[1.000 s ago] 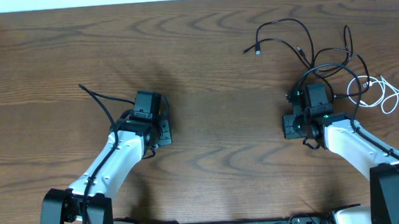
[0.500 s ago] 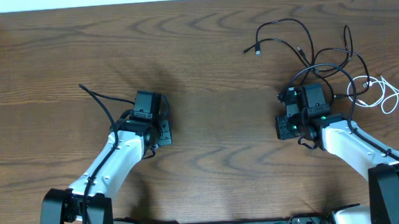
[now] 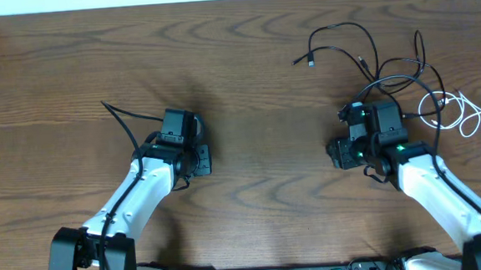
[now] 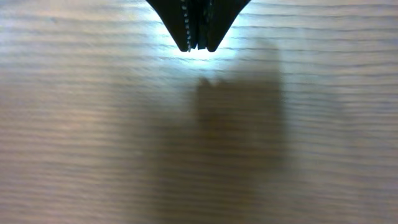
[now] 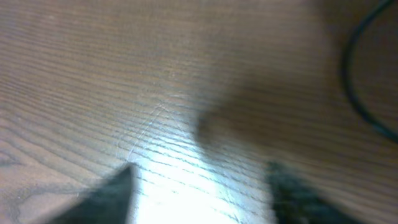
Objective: Untangle cables
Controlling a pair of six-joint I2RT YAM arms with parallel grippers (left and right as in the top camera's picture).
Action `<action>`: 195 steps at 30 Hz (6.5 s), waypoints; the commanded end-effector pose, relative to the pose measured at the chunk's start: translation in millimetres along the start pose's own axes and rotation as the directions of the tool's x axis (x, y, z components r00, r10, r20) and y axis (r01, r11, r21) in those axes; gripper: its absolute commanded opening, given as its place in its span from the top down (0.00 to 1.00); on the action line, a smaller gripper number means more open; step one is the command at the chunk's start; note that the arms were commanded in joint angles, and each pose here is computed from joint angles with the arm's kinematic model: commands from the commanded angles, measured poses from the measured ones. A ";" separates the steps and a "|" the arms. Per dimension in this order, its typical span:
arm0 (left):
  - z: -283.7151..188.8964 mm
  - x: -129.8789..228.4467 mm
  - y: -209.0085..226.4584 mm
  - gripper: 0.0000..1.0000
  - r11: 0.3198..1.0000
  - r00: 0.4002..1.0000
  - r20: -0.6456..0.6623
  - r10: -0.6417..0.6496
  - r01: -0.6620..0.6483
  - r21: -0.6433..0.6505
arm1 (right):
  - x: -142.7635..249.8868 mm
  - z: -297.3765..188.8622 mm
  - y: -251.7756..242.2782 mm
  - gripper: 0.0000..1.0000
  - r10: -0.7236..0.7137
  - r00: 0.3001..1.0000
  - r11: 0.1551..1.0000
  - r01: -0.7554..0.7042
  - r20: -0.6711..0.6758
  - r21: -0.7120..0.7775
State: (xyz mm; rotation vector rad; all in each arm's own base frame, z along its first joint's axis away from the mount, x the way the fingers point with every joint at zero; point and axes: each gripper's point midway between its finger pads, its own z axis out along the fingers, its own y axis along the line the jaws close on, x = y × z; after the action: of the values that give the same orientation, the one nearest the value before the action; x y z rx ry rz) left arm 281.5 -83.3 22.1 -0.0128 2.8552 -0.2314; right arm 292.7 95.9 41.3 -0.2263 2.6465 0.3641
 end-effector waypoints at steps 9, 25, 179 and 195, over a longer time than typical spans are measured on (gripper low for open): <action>3.4 6.4 -7.1 0.49 0.998 0.999 -0.028 0.037 -0.035 0.052 | -3.7 -5.9 -5.9 0.01 -0.021 1.000 0.999 0.020 0.022 0.049; 3.4 6.4 -7.1 0.01 0.998 0.999 -0.028 0.037 -0.035 0.052 | -3.5 -5.9 -5.9 0.01 -0.021 1.000 0.999 0.020 0.021 0.049; 3.4 3.4 -7.3 0.00 0.998 0.999 -0.016 0.038 -0.037 0.051 | -17.6 -226.5 16.5 0.01 -0.145 0.470 0.989 0.091 0.871 0.115; 3.4 3.5 -7.3 0.00 0.998 0.999 -0.016 0.038 -0.037 0.051 | -10.3 -157.0 -1.3 0.01 -0.140 0.502 0.990 0.085 0.853 0.112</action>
State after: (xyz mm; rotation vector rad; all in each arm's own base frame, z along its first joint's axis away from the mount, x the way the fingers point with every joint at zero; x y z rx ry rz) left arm 282.4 -93.5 24.2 0.0515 2.8433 -0.3078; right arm 231.6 51.6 207.3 -0.1469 1.5618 0.2637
